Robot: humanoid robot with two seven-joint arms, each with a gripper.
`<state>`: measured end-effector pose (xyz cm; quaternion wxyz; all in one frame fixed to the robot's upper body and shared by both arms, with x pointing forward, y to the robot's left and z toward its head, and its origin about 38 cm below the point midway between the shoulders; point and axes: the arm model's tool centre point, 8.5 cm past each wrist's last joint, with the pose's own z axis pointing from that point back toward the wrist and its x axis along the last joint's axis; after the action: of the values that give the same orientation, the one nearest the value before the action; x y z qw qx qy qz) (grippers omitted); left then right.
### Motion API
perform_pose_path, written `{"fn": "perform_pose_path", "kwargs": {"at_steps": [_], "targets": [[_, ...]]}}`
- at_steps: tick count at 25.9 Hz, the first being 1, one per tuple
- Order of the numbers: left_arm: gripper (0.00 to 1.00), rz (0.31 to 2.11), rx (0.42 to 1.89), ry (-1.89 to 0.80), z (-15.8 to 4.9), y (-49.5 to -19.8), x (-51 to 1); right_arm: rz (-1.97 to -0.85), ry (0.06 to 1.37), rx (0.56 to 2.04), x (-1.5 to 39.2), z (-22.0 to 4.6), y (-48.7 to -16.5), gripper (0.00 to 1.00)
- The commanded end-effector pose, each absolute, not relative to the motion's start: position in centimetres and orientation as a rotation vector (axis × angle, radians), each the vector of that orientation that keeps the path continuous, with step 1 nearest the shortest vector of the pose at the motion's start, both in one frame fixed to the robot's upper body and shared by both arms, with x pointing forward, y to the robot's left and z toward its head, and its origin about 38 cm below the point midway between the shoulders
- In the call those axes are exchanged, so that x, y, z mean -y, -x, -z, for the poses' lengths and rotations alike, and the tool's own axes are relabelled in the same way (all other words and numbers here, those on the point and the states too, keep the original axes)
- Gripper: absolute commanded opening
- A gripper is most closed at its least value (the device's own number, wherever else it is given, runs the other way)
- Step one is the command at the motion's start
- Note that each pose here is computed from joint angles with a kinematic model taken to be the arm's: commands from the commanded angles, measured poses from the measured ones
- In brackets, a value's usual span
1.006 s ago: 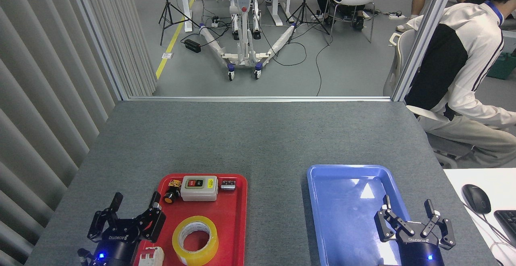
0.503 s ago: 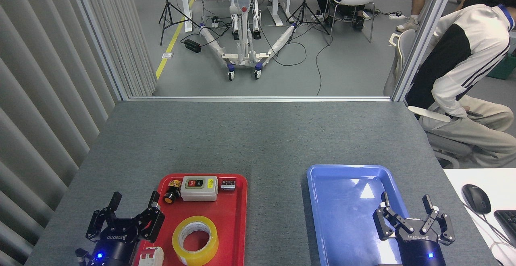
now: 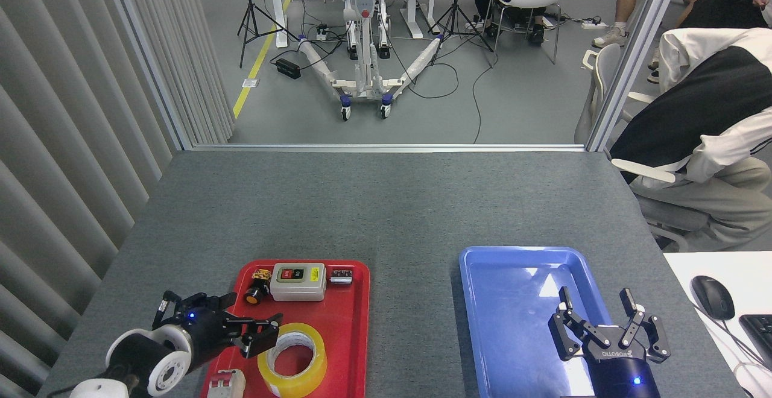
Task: Place and move tape with both arms
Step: 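Grasp the yellow tape roll with the left gripper and lift it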
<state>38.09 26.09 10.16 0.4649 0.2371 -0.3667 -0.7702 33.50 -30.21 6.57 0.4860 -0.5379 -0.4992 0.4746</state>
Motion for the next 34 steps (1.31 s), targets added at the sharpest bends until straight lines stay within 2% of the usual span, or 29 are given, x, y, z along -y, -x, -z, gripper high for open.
{"fn": "perform_pose_path", "kwargs": {"at_steps": [1,5,11,20,21,23,25,29,30,31,34], "targets": [[1.00,2.047,0.827,-0.528,-10.1,-39.6,-26.5,-1.170,1.318,1.218,30.6,-6.9,-33.6,1.00],[1.00,2.047,0.739,-0.406,-8.1,-41.1,-26.1,-1.169,1.312,1.218,30.4,-6.8,-33.5,1.00],[1.00,2.082,0.523,-0.260,-6.1,-41.3,-26.7,-1.167,1.300,1.210,30.3,-6.3,-33.2,1.00],[0.99,2.090,0.446,-0.206,-4.8,-42.0,-25.7,-1.177,1.320,1.198,30.8,-6.6,-33.5,1.00],[0.96,2.090,0.447,-0.201,-4.7,-42.0,-25.6,-1.178,1.318,1.200,30.7,-6.6,-33.5,1.00],[0.80,2.088,0.452,-0.196,-4.7,-42.1,-25.3,-1.185,1.305,1.202,30.5,-6.2,-33.2,1.00],[0.77,2.073,0.451,-0.198,-4.7,-42.1,-25.4,-1.180,1.301,1.202,30.3,-6.1,-33.2,1.00],[0.57,2.054,0.445,-0.193,-4.5,-42.1,-25.4,-1.182,1.311,1.194,30.8,-6.2,-33.2,1.00],[0.57,2.056,0.443,-0.192,-4.5,-42.1,-25.4,-1.181,1.314,1.191,30.9,-6.2,-33.2,1.00],[0.51,2.062,0.440,-0.190,-4.4,-42.0,-25.3,-1.179,1.317,1.193,30.9,-6.3,-33.3,1.00],[0.27,2.076,0.426,-0.169,-4.2,-41.8,-25.0,-1.174,1.314,1.198,30.7,-6.3,-33.3,1.00]]}}
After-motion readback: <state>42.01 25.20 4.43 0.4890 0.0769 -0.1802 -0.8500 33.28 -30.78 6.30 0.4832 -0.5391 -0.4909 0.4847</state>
